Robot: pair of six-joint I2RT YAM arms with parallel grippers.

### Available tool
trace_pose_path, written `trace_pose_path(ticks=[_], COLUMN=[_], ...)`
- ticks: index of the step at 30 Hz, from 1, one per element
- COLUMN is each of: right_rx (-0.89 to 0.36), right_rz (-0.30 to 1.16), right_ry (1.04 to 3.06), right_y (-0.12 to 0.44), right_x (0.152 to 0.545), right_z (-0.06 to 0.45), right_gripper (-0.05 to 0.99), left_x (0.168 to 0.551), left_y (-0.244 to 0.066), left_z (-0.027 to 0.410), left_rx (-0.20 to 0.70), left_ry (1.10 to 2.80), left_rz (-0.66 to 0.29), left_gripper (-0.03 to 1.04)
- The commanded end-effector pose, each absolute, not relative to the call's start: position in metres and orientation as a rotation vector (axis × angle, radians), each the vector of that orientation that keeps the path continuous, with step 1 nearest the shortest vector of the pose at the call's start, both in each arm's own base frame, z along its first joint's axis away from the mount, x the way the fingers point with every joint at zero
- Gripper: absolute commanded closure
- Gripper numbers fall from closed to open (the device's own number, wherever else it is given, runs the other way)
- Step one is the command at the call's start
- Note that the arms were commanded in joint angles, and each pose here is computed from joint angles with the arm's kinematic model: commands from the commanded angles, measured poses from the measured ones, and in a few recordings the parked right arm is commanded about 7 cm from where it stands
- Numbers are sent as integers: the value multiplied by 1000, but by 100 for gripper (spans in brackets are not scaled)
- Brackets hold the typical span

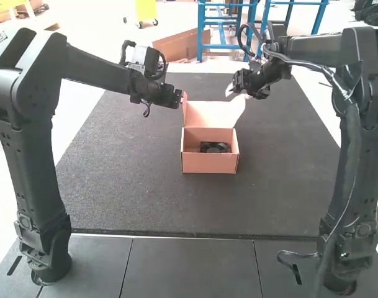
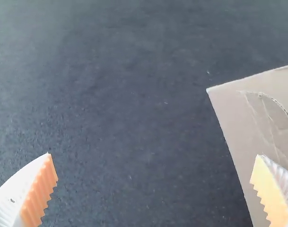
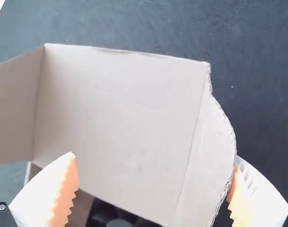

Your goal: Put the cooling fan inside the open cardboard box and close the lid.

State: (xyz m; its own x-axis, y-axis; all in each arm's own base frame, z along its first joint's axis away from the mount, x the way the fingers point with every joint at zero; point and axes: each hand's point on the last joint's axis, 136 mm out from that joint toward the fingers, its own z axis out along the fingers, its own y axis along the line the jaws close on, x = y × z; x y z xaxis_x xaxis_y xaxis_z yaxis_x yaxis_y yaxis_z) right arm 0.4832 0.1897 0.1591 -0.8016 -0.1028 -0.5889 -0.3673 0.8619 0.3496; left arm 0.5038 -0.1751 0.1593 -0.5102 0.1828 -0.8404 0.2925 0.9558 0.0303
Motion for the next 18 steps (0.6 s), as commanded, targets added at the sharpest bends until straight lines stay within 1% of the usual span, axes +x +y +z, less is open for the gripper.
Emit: trace_pose_path(ticks=[1, 3, 5, 9, 12, 15, 18], right_rx=[-337, -335, -335, -342, -351, -350, -397], right_rz=[605, 597, 589, 568, 538, 520, 452], right_ry=[2403, 2400, 2403, 2411, 2412, 2411, 2404], right_y=[183, 182, 181, 180, 178, 176, 172], right_x=[495, 496, 496, 495, 496, 497, 498], right_z=[177, 178, 176, 171, 168, 167, 164], right_gripper=[36, 45, 56, 72, 76, 85, 88], left_x=[507, 507, 507, 507, 507, 507, 507], left_y=[-186, -185, -186, -185, -185, -185, -186], left_z=[184, 183, 182, 182, 182, 183, 185], left_rx=[336, 334, 338, 335, 338, 337, 338], left_ry=[2065, 2069, 2070, 2070, 2069, 2066, 2063], left_rz=[-185, -184, -184, -181, -182, -182, -184], left_gripper=[4, 4, 4, 4, 4, 4, 4])
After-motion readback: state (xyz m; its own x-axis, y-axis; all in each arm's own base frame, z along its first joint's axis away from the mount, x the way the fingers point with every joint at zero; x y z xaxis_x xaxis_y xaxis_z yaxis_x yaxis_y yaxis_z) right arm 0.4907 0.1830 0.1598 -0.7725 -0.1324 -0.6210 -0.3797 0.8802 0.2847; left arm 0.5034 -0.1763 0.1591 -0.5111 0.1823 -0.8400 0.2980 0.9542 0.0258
